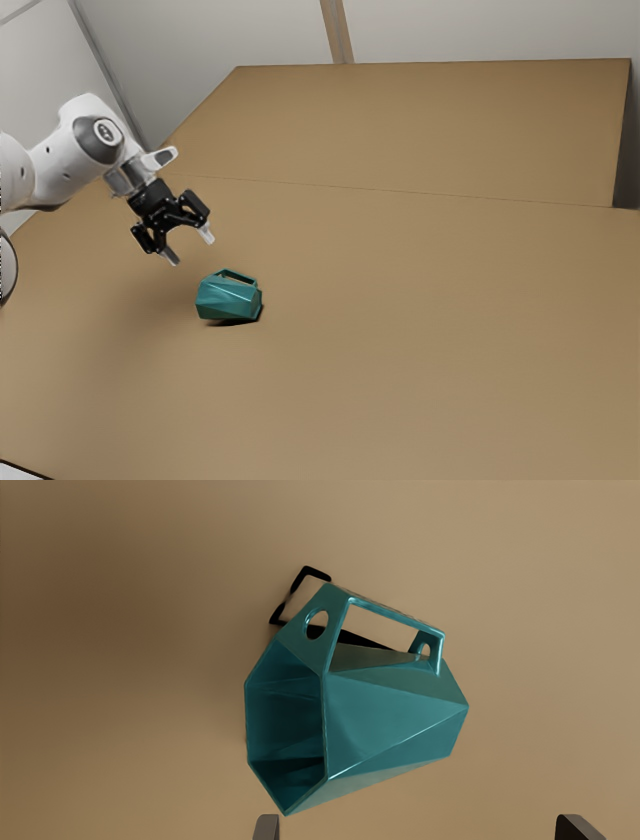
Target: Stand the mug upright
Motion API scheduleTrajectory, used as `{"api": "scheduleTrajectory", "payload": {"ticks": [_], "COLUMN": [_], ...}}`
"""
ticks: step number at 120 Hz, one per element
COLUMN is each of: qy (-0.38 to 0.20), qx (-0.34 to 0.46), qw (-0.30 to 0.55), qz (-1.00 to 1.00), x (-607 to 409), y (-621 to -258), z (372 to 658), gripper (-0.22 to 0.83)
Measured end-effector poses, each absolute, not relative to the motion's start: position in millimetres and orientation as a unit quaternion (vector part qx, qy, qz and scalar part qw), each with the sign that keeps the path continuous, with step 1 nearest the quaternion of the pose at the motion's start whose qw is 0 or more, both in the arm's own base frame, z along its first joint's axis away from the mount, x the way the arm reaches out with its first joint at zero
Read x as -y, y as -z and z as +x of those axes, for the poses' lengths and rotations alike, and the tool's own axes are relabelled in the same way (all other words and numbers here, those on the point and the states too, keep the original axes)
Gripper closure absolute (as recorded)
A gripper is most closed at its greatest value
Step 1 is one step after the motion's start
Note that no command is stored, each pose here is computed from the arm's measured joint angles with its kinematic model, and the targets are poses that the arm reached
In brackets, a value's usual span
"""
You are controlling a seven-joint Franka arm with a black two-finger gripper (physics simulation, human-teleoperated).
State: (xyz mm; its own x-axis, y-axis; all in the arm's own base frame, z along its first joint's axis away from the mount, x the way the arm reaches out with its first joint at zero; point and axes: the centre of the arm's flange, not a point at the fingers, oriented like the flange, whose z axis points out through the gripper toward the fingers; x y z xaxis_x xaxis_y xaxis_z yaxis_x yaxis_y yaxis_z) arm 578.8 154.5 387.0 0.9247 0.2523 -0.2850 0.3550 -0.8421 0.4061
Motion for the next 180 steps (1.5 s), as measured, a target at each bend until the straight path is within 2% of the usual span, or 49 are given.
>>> {"api": "scheduleTrajectory", "payload": {"ticks": [34, 63, 114, 120, 135, 143, 153, 180], "qy": [0.134, 0.155, 0.152, 0.151, 0.149, 0.148, 0.148, 0.138], "qx": [-0.182, -0.206, -0.221, -0.222, -0.219, -0.215, -0.209, -0.188], "qw": [0.251, 0.281, 0.333, 0.334, 0.332, 0.330, 0.328, 0.325], "qz": [0.941, 0.924, 0.904, 0.904, 0.905, 0.907, 0.909, 0.916], "x": [-162.6, -164.0, -144.1, -143.2, -140.5, -136.3, -130.3, -111.1], "y": [-342.5, -307.4, -295.3, -295.5, -295.9, -297.5, -299.1, -315.6], "z": [581.0, 571.9, 579.1, 579.9, 581.8, 584.0, 586.6, 600.4], "gripper": [0.00, 0.00, 0.01, 0.07, 0.39, 0.52, 0.60, 0.74]}}
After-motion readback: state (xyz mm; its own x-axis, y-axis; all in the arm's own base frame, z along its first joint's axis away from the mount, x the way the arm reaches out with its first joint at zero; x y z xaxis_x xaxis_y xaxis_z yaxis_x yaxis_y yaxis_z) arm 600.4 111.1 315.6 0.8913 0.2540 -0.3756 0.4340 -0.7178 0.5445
